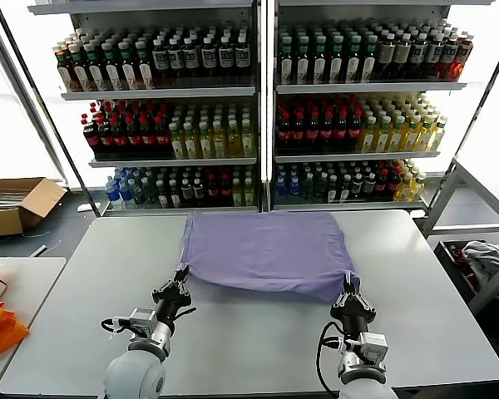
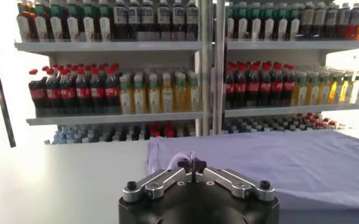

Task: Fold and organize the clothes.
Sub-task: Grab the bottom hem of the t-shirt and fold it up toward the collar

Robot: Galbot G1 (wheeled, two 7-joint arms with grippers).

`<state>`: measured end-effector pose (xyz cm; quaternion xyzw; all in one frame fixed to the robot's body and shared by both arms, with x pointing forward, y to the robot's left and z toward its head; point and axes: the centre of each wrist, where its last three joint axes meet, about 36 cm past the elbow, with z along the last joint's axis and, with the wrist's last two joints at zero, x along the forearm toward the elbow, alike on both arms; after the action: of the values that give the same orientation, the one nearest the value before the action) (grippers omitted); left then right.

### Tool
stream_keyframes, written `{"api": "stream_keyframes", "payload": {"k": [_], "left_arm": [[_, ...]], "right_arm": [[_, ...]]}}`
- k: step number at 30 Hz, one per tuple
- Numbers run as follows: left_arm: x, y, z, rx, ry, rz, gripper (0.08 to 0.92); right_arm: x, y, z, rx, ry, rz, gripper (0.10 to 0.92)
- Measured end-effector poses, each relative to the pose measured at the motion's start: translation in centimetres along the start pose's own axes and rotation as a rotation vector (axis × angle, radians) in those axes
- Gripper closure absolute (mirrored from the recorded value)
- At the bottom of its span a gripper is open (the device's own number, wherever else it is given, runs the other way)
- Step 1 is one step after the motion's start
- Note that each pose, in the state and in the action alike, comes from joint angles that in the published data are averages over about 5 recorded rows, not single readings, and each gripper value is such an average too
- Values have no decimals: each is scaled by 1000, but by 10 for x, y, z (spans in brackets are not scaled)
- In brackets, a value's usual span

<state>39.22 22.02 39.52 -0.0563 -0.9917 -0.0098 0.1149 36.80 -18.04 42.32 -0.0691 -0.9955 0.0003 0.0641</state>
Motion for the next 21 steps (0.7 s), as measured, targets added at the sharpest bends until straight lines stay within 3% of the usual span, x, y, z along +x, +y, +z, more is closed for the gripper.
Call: {"api": "stream_keyframes", "payload": {"k": [9, 21], "left_arm": [[-33, 10, -2, -12, 12, -9, 915], [-68, 18, 6, -44, 73, -18, 915]], "right_arm": [[-49, 4, 2, 32, 9, -7, 914], [-96, 9, 5, 62, 80, -40, 914]]}}
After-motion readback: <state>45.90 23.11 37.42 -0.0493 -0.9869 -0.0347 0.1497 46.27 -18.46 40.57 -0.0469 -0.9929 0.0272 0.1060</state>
